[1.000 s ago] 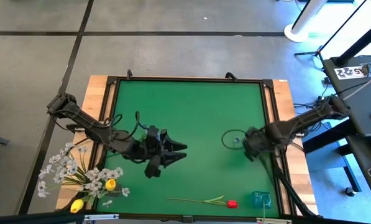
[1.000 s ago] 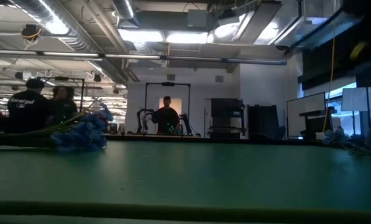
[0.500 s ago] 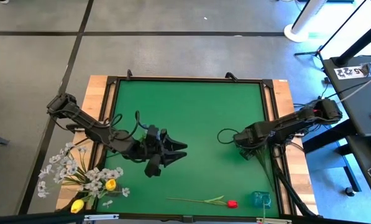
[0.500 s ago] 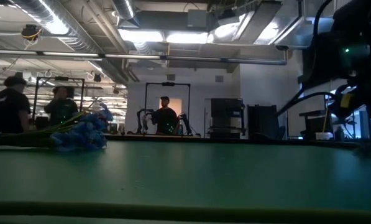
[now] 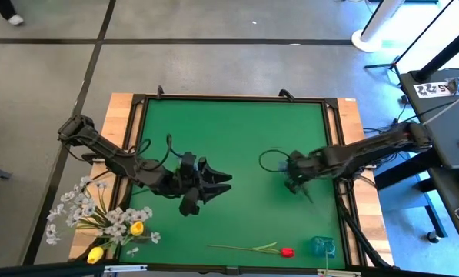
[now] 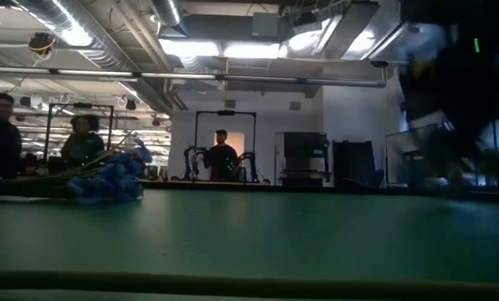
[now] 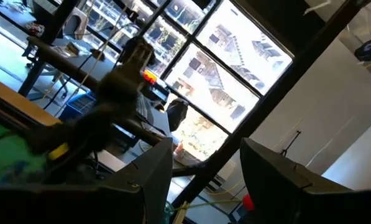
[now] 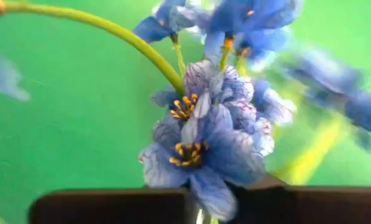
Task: Sort flowers into vase by color
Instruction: Put the right blue flowers into the blue vase
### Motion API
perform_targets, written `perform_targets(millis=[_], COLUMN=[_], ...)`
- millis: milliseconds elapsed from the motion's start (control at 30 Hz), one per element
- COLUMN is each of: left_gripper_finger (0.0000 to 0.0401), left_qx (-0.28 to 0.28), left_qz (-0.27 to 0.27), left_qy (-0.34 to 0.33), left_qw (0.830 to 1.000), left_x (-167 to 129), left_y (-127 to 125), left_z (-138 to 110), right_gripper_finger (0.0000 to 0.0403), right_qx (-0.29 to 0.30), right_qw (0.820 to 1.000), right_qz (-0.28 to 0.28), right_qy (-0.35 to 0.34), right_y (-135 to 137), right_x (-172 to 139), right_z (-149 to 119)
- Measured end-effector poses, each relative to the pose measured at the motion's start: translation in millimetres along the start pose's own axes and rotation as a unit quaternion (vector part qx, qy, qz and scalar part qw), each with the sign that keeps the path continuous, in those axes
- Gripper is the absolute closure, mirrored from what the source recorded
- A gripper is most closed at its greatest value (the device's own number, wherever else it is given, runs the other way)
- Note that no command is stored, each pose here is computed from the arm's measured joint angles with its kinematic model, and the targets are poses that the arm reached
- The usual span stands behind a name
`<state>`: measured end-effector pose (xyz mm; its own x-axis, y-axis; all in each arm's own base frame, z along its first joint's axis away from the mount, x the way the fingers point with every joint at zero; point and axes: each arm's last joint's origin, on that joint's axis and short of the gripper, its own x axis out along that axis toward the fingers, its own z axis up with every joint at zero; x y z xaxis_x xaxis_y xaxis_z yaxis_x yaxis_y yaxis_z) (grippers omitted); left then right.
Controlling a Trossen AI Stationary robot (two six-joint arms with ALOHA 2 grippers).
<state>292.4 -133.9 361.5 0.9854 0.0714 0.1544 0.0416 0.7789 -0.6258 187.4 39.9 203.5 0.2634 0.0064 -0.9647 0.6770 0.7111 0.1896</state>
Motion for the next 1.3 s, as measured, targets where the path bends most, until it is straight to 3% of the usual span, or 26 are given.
perform_targets(millis=[100,200,300,367,467,533,600,667,933,1300], left_gripper_finger=[0.0219,0.0219,0.0219,0.0219,0.0219,0.0219,0.0219,0.0219,0.0219,0.0219], left_qx=[-0.003,-0.004,-0.003,-0.003,-0.003,-0.005,-0.006,-0.007,-0.018,-0.015], left_qz=[-0.001,-0.006,-0.006,-0.007,-0.003,0.001,0.005,0.009,0.039,0.068], left_qy=[-0.005,-0.004,-0.001,-0.001,-0.005,-0.01,-0.014,-0.018,-0.041,-0.057], left_qw=[1.0,1.0,1.0,1.0,1.0,1.0,1.0,1.0,0.998,0.996], left_x=[0,0,-1,-1,0,2,3,4,9,9], left_y=[0,0,-1,-1,0,2,4,7,15,19], left_z=[2,2,1,1,2,4,6,7,13,15], right_gripper_finger=[0.0373,0.0391,0.0392,0.0384,0.0383,0.0392,0.0396,0.0394,0.0392,0.0387], right_qx=[-0.02,-0.066,-0.15,-0.19,-0.256,-0.298,-0.339,-0.365,-0.406,-0.405], right_qw=[0.991,0.96,0.895,0.839,0.767,0.734,0.716,0.708,0.726,0.722], right_qz=[0.081,0.184,0.301,0.38,0.459,0.487,0.499,0.5,0.44,0.437], right_qy=[-0.101,-0.202,-0.294,-0.34,-0.368,-0.368,-0.352,-0.341,-0.34,-0.351], right_y=[12,21,23,22,19,19,20,23,30,28], right_x=[-48,-98,-142,-167,-191,-198,-198,-196,-177,-141], right_z=[-1,-15,-36,-49,-68,-79,-91,-100,-120,-149])
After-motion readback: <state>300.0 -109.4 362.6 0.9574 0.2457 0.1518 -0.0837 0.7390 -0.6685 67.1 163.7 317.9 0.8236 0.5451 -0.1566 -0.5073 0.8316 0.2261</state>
